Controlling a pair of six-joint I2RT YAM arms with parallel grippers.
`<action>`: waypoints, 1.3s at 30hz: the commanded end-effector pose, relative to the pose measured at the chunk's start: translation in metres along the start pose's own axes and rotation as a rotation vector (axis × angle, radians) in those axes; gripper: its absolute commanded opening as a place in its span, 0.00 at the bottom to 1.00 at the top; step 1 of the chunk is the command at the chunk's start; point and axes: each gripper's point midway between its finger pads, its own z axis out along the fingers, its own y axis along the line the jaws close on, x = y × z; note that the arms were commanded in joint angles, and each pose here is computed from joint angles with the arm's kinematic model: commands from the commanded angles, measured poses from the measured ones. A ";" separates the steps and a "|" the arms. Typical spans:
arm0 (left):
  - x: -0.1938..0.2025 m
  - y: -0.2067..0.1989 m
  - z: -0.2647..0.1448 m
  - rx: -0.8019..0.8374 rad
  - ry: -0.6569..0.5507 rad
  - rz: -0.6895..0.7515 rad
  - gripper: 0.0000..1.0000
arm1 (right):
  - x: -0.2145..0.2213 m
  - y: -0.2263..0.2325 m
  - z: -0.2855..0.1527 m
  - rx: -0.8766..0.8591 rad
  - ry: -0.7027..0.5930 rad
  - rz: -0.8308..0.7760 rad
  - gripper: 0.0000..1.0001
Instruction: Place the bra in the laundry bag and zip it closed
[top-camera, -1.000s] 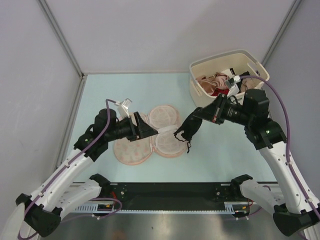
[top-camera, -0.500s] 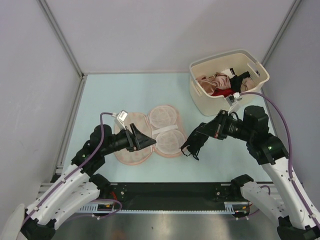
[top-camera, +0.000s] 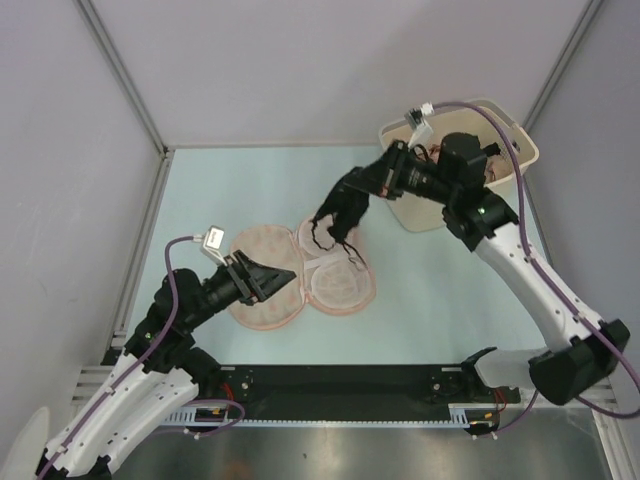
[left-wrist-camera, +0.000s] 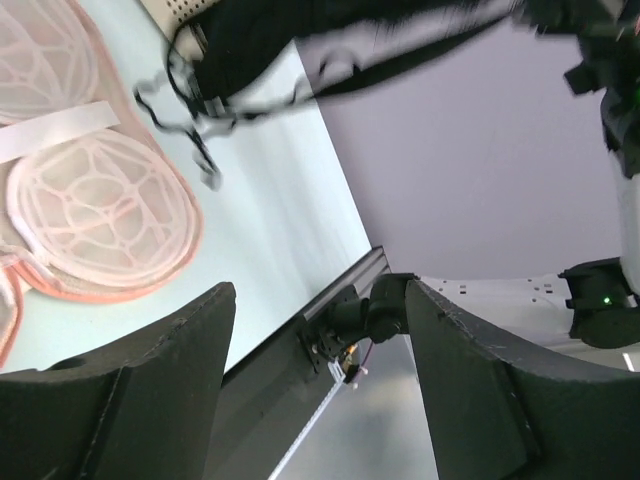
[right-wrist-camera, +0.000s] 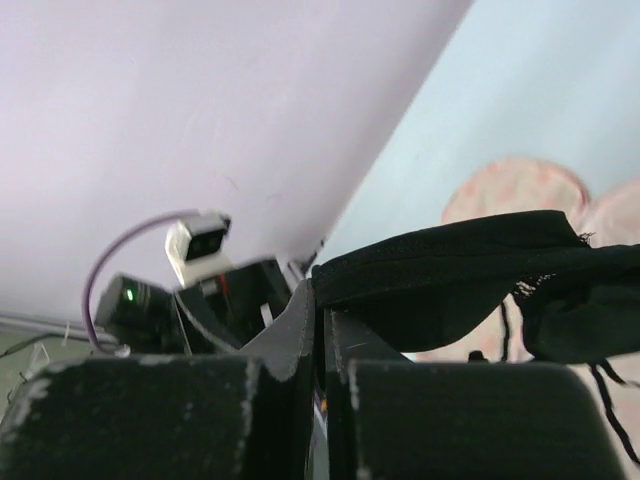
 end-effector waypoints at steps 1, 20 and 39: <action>-0.009 0.009 -0.001 -0.056 -0.052 0.003 0.75 | -0.062 0.043 0.022 -0.144 -0.145 -0.133 0.00; -0.003 0.039 -0.001 -0.200 -0.018 0.048 0.77 | 0.177 -0.148 0.036 0.008 0.172 0.272 0.00; -0.041 0.179 0.106 -0.711 0.069 0.053 0.83 | 0.224 -0.193 0.014 0.095 0.303 0.214 0.00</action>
